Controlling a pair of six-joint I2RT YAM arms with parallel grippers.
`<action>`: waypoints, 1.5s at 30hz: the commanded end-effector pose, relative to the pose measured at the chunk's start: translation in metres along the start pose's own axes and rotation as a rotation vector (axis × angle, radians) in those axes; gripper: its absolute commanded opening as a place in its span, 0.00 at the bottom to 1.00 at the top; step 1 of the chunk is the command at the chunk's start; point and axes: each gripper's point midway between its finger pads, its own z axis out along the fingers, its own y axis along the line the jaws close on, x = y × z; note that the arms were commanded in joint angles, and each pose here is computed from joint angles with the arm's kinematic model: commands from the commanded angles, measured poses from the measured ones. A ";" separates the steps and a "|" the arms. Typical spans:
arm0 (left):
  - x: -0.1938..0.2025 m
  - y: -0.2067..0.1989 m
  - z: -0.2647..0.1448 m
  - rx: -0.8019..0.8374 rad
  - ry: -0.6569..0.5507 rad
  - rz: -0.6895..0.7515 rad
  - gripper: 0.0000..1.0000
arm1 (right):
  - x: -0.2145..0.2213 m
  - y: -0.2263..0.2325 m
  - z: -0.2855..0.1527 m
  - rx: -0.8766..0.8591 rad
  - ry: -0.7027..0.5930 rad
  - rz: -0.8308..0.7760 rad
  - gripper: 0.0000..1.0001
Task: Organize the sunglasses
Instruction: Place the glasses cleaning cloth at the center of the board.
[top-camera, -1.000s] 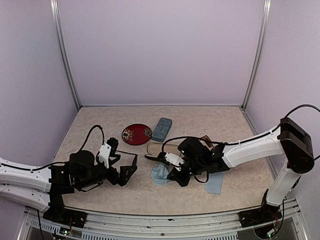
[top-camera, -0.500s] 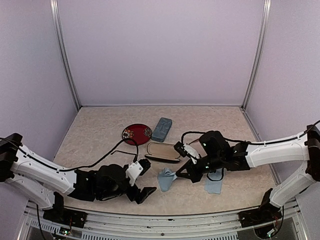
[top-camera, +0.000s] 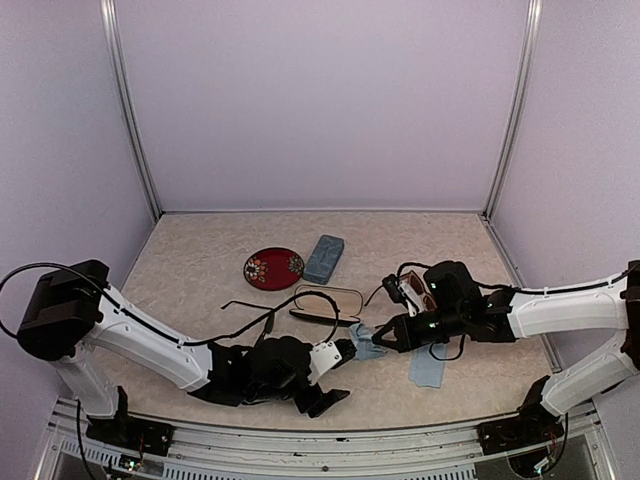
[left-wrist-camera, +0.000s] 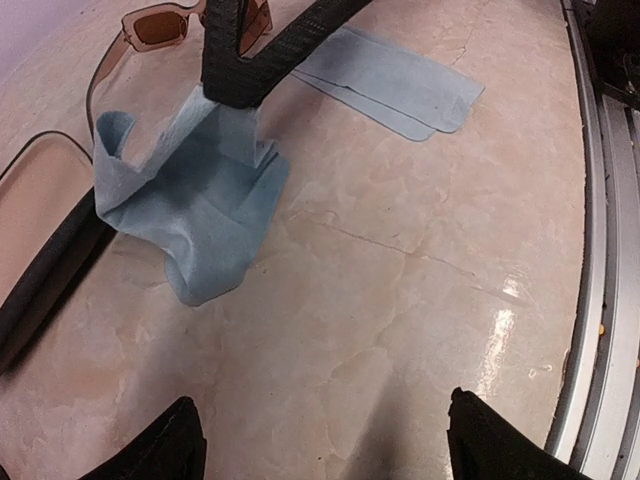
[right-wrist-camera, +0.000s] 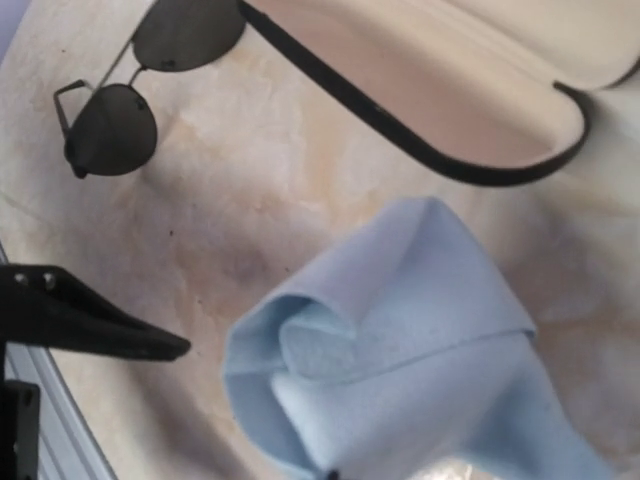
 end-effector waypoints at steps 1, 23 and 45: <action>-0.008 -0.007 0.004 0.020 -0.020 0.014 0.81 | -0.007 0.008 0.003 -0.052 -0.004 0.024 0.00; 0.021 0.066 -0.126 -0.242 -0.094 -0.226 0.83 | 0.046 0.092 0.082 -0.098 0.224 -0.225 0.39; 0.023 0.075 -0.099 -0.260 -0.045 -0.296 0.83 | 0.023 0.011 0.100 0.128 0.197 -0.195 0.41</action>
